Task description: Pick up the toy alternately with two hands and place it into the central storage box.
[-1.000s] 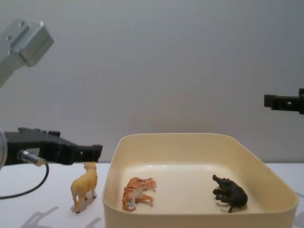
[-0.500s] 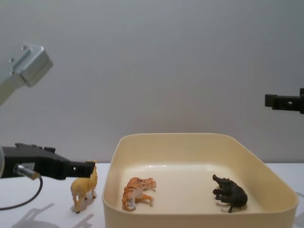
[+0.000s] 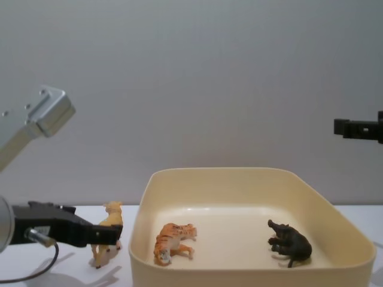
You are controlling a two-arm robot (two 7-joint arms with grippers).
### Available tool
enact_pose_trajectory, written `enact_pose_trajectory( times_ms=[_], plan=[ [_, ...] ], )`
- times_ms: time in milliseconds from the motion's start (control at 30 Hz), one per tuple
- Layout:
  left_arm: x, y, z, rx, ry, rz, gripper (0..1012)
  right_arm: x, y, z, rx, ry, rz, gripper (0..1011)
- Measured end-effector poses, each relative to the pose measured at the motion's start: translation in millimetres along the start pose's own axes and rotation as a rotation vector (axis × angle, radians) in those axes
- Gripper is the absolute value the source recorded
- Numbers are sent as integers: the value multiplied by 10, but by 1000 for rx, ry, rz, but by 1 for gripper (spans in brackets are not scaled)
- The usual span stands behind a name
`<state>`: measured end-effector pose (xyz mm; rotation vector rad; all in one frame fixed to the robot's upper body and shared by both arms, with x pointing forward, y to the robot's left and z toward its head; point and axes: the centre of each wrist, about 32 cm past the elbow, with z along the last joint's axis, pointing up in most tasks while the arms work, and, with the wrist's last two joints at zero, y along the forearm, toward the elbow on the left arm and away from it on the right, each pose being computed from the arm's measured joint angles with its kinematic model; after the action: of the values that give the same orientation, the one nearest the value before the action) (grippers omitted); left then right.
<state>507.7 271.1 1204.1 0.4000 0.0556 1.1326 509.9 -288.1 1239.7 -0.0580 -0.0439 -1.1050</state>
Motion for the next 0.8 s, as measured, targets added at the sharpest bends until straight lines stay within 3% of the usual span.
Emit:
enact_pose_trajectory(
  times_ms=[267, 500, 800],
  plan=[
    [49, -128, -78, 12, 12, -2, 1001, 0, 0, 0, 0, 0, 0, 1001],
    [89, -244, -91, 16, 24, -4, 994, 0, 0, 0, 0, 0, 0, 1001],
    [112, -324, -100, 21, 34, -6, 806, 0, 0, 0, 0, 0, 0, 1001]
  ],
)
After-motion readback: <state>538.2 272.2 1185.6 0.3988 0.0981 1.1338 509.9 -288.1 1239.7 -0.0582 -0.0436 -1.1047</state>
